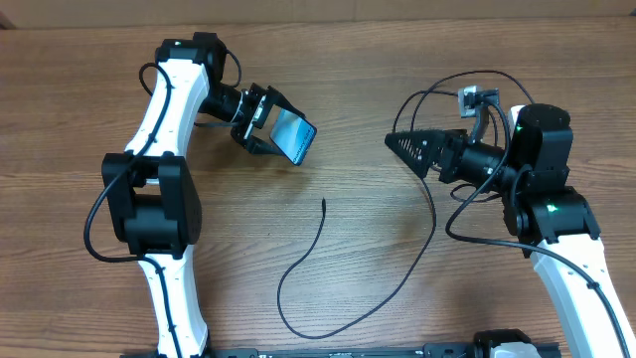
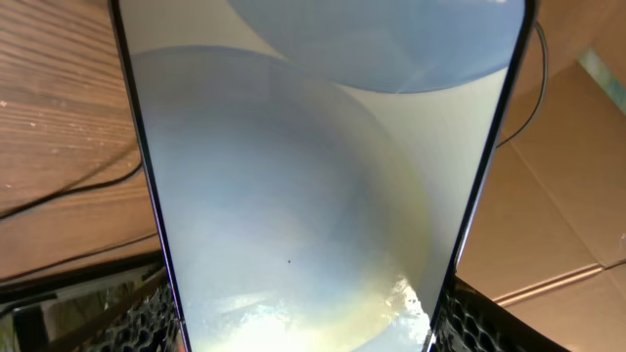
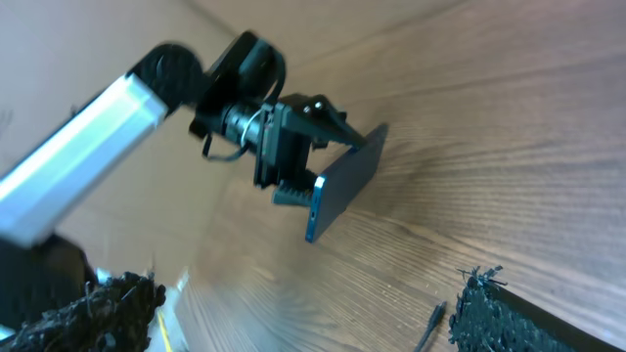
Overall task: Plug charger to phone and switch on socket
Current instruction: 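Bring the left-held phone toward the right gripper at table center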
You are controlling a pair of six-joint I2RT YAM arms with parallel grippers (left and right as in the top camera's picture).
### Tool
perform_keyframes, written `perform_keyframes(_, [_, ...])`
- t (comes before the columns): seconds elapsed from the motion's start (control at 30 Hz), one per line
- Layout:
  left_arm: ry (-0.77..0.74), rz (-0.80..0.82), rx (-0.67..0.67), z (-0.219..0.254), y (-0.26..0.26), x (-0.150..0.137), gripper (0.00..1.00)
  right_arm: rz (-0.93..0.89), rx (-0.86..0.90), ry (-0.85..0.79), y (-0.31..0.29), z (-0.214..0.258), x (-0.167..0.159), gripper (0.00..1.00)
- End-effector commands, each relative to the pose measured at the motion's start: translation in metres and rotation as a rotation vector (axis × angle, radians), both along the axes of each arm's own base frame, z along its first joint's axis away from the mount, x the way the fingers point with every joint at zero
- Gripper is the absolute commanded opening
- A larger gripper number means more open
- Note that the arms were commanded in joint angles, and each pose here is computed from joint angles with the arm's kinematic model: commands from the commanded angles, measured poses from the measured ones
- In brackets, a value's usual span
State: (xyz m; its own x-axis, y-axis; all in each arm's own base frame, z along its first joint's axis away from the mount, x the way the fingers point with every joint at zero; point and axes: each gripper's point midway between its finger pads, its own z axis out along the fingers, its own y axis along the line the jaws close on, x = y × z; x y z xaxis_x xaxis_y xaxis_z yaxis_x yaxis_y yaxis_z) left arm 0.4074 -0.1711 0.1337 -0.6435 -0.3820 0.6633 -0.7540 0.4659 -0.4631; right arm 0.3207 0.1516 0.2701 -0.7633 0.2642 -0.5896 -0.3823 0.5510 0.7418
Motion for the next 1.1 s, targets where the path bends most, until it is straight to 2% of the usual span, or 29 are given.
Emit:
perform_keyframes(0.0, [0.027, 0.021, -0.018, 0.01, -0.011, 0.002, 0.04, -0.144, 0.051, 0.112, -0.009, 0.003, 0.015, 1.0])
perform_keyframes(0.23, [0.02, 0.028, -0.012, 0.008, -0.026, 0.007, 0.04, -0.259, 0.089, 0.361, -0.006, -0.042, 0.033, 1.0])
perform_keyframes(0.4, [0.039, 0.037, 0.003, 0.007, -0.035, 0.006, 0.04, -0.232, 0.074, 0.449, 0.008, -0.075, 0.042, 1.0])
perform_keyframes(0.53, [0.081, 0.059, 0.08, -0.003, -0.037, 0.003, 0.04, -0.165, 0.098, 0.5, 0.019, -0.089, 0.042, 1.0])
perform_keyframes(0.73, [0.129, 0.095, 0.158, -0.011, -0.038, 0.0, 0.04, -0.109, 0.085, 0.447, 0.023, -0.086, 0.041, 1.0])
perform_keyframes(1.07, [0.179, 0.13, 0.202, -0.015, -0.056, -0.004, 0.04, -0.088, 0.062, 0.442, 0.033, -0.09, 0.037, 1.0])
